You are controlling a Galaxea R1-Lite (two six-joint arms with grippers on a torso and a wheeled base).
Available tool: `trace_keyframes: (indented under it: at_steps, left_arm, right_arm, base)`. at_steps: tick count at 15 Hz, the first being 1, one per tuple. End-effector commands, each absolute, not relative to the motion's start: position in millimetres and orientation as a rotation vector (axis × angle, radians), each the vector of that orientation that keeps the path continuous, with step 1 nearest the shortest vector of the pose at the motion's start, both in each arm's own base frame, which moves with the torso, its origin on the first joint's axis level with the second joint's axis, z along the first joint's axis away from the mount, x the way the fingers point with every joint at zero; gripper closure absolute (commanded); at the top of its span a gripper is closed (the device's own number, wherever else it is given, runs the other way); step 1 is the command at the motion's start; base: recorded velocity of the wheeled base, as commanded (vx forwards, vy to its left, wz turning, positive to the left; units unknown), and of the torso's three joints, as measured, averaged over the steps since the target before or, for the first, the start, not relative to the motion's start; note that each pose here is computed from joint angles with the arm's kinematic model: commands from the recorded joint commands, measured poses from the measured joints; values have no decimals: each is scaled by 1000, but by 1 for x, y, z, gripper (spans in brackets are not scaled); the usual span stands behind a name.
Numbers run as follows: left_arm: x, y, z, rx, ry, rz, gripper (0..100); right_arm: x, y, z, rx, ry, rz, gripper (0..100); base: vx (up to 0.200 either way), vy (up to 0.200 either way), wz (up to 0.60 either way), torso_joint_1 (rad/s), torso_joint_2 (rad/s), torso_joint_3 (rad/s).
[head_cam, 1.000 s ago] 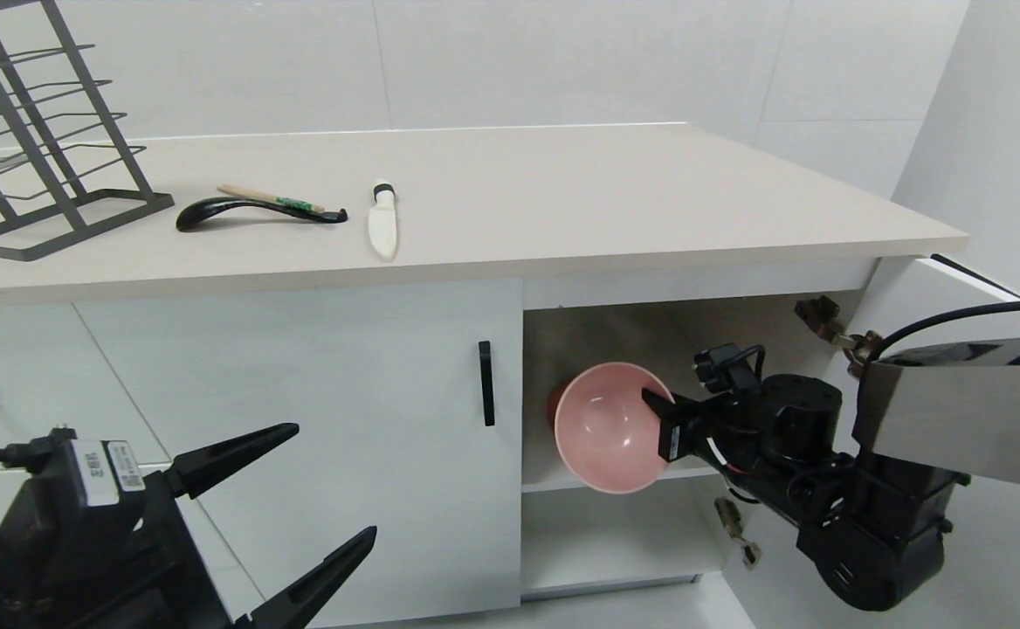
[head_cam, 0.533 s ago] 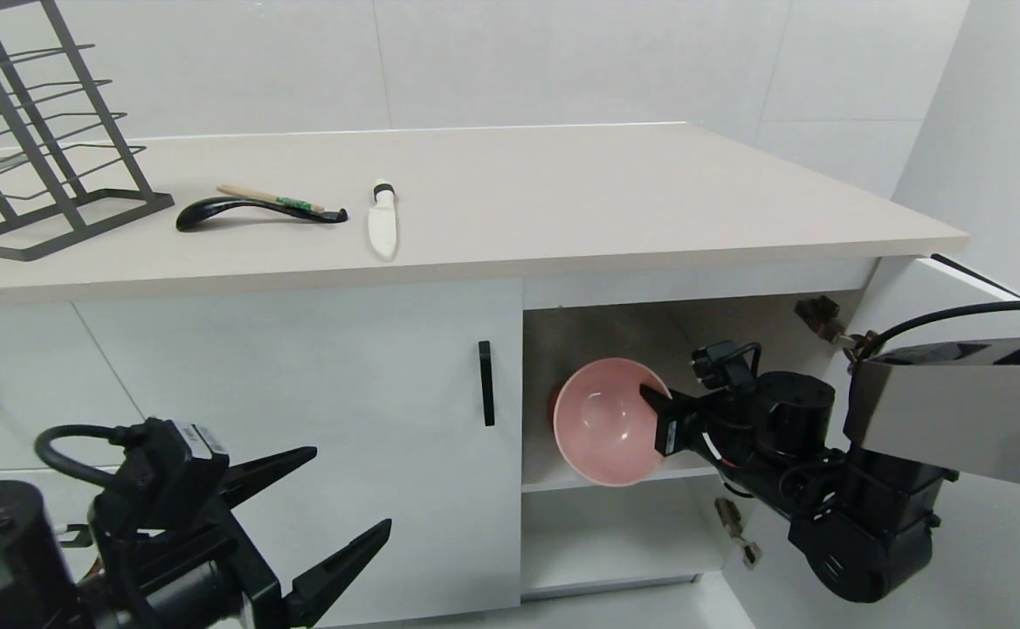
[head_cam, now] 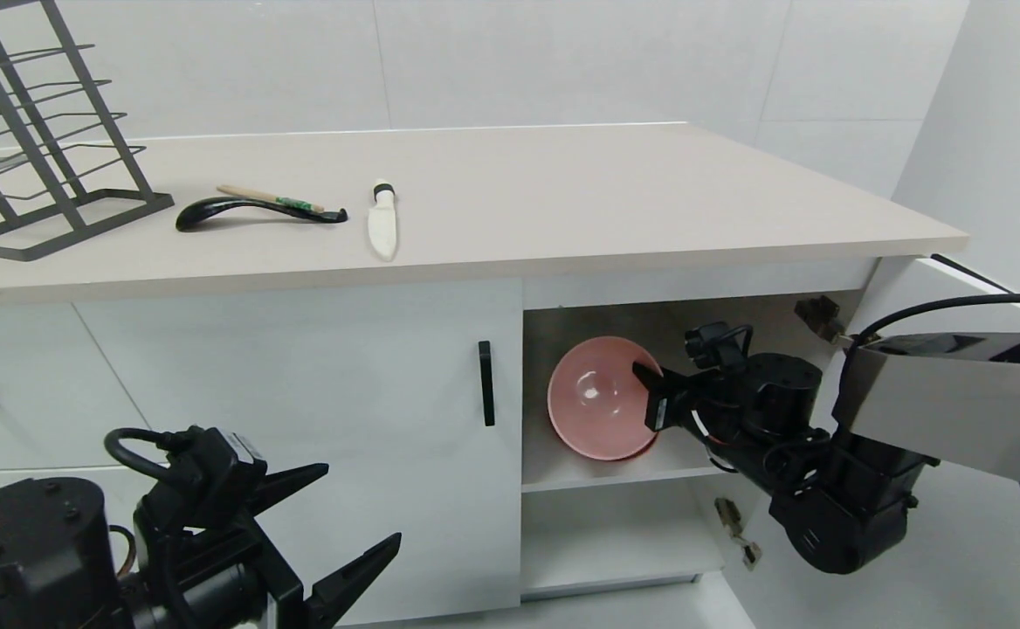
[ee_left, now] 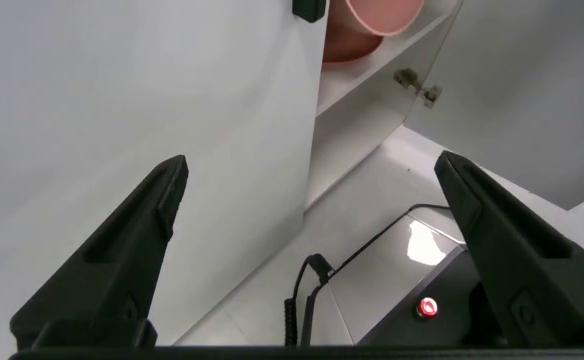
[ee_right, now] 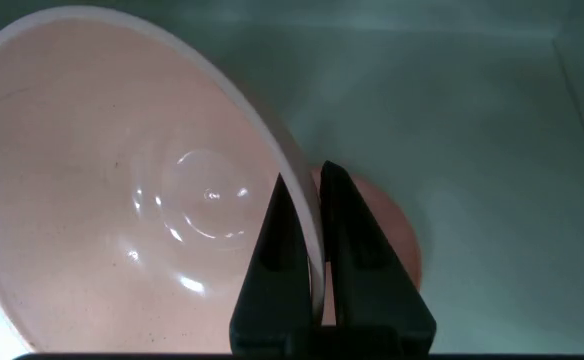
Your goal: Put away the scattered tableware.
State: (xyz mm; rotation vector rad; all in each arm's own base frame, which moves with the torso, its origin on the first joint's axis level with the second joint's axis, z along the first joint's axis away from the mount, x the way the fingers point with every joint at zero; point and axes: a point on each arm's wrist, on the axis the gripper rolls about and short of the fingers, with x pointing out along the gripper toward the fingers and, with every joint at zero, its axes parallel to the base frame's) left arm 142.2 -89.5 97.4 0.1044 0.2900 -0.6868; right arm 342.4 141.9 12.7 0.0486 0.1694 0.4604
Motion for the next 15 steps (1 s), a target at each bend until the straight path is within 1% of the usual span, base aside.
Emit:
trace_keyframes:
  at_steps: [1,6,9,11,15]
  left_arm:
    - [143,-90,96,106,298,-687,0]
    - [143,-90,95,109,305,-687,0]
    - [143,-90,94,110,309,-687,0]
    - [143,-90,95,109,308,-687,0]
    - [143,-90,95,109,305,-689,0]
  right_arm:
    - [344,143,10,47,179,461,100]
    - [348,143,2,39,234,455,100]
    - [353,134,-3,34,264,413,100]
    - [357,123,-13,35,285,377,100]
    - [365,124,-26,33,298,373,100]
  base:
    - [0,0,0,0,0,0]
    - [0,0,0,0,0,0]
    - [0,0,0,0,0,0]
    - [0,0,0,0,0,0]
    - [0,0,0,0,0,0]
